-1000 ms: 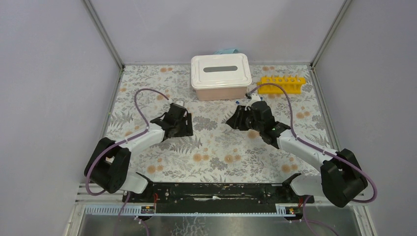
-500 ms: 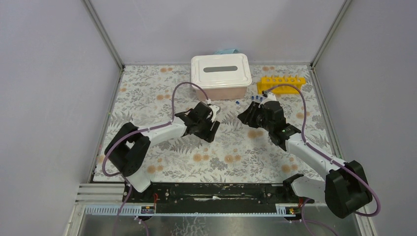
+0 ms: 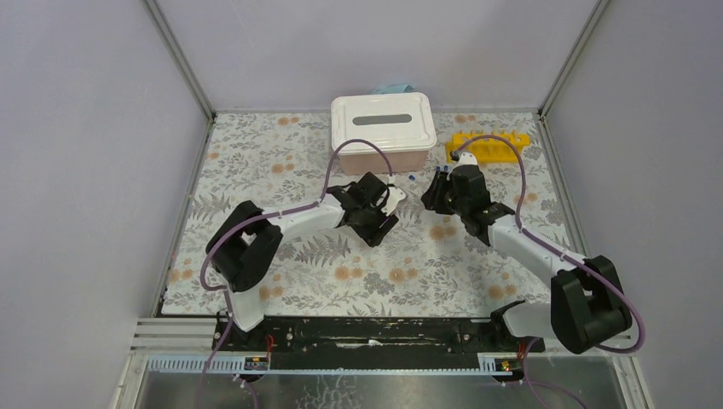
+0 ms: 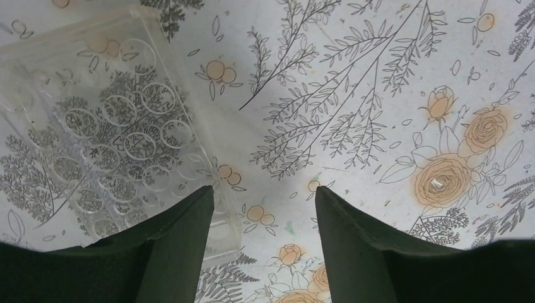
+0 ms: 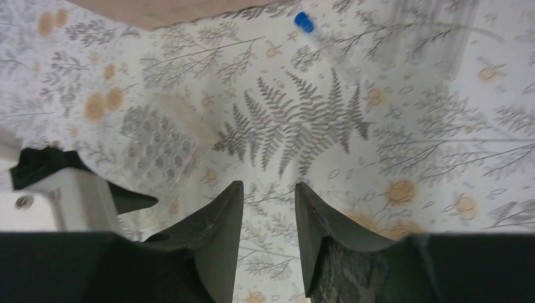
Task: Organize the chemistry lab equipment
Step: Move the test tube rack to the center of the board.
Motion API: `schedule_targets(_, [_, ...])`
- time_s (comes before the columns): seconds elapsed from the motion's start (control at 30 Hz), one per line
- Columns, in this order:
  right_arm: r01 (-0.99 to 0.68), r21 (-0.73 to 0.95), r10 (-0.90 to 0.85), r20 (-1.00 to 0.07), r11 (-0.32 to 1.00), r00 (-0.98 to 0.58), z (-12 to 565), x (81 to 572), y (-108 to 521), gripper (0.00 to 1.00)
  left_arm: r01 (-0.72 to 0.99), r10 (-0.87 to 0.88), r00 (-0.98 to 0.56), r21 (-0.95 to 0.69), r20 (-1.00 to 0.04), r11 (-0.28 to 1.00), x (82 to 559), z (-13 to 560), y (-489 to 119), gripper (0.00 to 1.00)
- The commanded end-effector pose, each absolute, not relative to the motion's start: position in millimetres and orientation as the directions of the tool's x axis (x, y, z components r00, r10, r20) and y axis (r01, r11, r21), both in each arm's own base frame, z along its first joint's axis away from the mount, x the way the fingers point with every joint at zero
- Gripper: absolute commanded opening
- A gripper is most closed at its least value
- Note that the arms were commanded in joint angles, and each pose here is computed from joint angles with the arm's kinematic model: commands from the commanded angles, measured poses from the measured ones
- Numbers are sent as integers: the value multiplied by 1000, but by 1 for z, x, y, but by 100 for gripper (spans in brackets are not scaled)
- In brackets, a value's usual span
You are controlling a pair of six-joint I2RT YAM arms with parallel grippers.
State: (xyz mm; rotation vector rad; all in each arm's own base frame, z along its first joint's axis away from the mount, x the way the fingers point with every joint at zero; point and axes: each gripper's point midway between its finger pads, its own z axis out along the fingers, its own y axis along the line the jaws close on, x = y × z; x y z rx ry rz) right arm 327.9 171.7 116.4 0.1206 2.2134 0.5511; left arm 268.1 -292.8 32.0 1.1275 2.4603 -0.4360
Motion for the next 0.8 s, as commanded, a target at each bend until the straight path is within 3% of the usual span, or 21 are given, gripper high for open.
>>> schedule_targets(0.0, [-160,284,137,-791,945,-597,133,359,153,44,798,773,-599,-244,-209,552,204,-23,-265,66])
schedule_targets(0.37, [-430,142,-169,-777,891,-607,122,396,166,51,842,817,-530,-258,-228,474,208,-21,-277,62])
schedule_targets(0.77, [-480,88,-265,-740,873,-618,92,426,171,60,847,782,-531,-197,-326,493,232,7,-293,70])
